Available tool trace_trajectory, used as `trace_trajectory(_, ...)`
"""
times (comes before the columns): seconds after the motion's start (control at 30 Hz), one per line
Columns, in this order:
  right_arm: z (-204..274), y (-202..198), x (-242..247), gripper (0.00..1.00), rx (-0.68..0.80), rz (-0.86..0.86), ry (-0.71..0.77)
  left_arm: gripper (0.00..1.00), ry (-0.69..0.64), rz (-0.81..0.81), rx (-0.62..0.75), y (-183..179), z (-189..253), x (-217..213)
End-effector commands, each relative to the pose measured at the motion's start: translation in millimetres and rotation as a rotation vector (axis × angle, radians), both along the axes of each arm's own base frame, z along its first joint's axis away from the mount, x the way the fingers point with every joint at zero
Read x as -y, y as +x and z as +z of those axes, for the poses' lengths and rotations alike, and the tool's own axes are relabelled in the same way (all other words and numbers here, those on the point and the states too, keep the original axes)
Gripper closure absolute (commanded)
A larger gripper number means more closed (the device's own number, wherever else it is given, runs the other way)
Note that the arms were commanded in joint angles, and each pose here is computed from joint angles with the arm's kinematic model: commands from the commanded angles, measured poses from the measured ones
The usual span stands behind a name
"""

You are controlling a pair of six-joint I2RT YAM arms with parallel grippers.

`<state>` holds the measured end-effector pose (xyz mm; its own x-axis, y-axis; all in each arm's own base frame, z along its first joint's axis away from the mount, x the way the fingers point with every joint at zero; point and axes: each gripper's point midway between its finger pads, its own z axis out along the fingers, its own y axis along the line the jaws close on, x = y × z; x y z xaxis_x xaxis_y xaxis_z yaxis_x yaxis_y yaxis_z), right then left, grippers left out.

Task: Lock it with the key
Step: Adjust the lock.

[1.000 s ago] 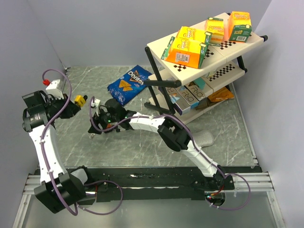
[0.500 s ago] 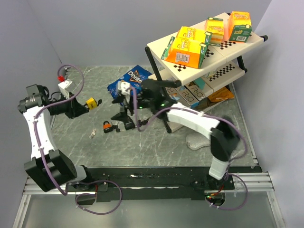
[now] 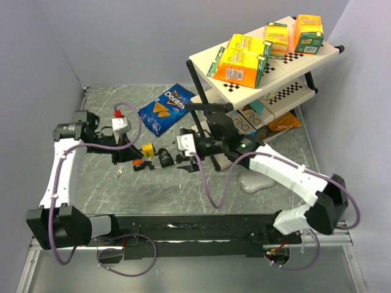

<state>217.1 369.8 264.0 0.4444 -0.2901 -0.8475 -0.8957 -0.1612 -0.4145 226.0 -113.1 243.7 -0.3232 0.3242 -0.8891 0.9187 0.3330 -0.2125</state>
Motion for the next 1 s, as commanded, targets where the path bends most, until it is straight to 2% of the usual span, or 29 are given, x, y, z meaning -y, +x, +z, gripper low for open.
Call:
trace_trajectory(0.0,16,-4,33,0.08,0.185,0.002,0.0,0.99,-0.113,-0.167,0.045,-38,24,40)
trace_trajectory(0.13,17,-16,58,0.09,0.277,0.015,0.013,0.99,-0.156,-0.268,0.028,-59,29,60)
trace_trajectory(0.27,19,-32,64,0.14,0.286,0.06,0.026,0.99,-0.175,-0.368,0.003,-74,30,80)
trace_trajectory(0.47,28,-50,60,0.14,0.192,0.113,0.056,0.99,-0.199,-0.406,-0.019,-76,36,94)
trace_trajectory(0.63,26,-64,54,0.13,0.215,0.171,0.057,0.99,-0.203,-0.429,-0.01,-78,37,103)
trace_trajectory(0.83,30,-68,49,0.23,0.243,0.192,0.059,0.99,-0.194,-0.456,0.0,-86,33,112)
trace_trajectory(0.97,33,-69,50,0.25,0.267,0.201,0.062,0.99,-0.191,-0.472,-0.01,-89,33,119)
